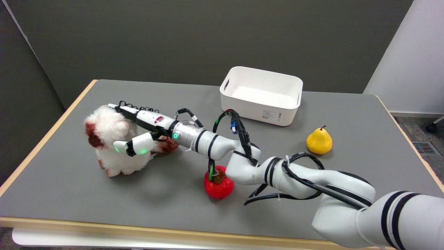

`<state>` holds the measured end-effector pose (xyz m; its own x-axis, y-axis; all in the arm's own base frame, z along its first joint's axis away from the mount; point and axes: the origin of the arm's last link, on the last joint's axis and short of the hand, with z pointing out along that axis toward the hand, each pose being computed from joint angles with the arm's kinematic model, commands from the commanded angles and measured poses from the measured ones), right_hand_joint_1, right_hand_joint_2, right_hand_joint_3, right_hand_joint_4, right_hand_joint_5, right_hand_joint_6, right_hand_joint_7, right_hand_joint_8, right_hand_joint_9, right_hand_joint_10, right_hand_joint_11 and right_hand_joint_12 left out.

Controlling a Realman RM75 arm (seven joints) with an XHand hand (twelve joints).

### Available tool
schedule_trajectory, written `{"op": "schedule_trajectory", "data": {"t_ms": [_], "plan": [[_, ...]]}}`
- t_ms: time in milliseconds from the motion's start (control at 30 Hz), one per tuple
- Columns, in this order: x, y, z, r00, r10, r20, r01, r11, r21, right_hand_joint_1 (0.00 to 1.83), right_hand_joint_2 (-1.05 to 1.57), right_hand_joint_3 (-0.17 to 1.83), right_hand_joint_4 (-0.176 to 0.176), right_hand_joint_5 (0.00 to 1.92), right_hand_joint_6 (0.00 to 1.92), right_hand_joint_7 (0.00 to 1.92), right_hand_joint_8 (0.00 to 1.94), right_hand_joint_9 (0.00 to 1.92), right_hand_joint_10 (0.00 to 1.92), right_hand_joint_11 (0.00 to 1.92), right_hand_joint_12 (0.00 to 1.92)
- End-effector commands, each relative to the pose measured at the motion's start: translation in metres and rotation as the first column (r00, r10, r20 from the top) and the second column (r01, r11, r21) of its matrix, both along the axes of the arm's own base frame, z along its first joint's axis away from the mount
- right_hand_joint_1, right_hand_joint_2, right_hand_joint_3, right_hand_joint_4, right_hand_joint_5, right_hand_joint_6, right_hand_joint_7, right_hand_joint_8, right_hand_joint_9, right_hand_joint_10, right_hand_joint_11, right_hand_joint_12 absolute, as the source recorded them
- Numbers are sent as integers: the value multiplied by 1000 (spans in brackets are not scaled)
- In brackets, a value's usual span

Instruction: Pick up the plush toy.

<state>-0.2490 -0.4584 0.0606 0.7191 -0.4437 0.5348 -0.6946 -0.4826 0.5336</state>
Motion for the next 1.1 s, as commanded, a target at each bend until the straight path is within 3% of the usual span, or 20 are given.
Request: {"op": "schedule_trajectory", "data": {"t_ms": [33,133,200,467,1100], "plan": [[-15,-7,2,995,-49,-85,45,998,-46,552,561,764,43,-1,-1,-1,-1,-1,252,-1,1059],[-16,-15,4,994,-68,-85,62,995,-74,559,553,709,44,-1,-1,-1,-1,-1,139,-1,1005],[-10,-21,9,995,-60,-73,53,994,-94,555,503,828,46,-1,-1,-1,-1,-1,7,-1,832],[25,-27,5,995,73,-64,-78,992,-95,572,515,819,41,-1,-1,-1,-1,-1,-1,-1,726],[27,-3,-30,993,105,-46,-105,994,13,588,524,863,49,-1,-1,-1,-1,-1,35,-1,743]]}}
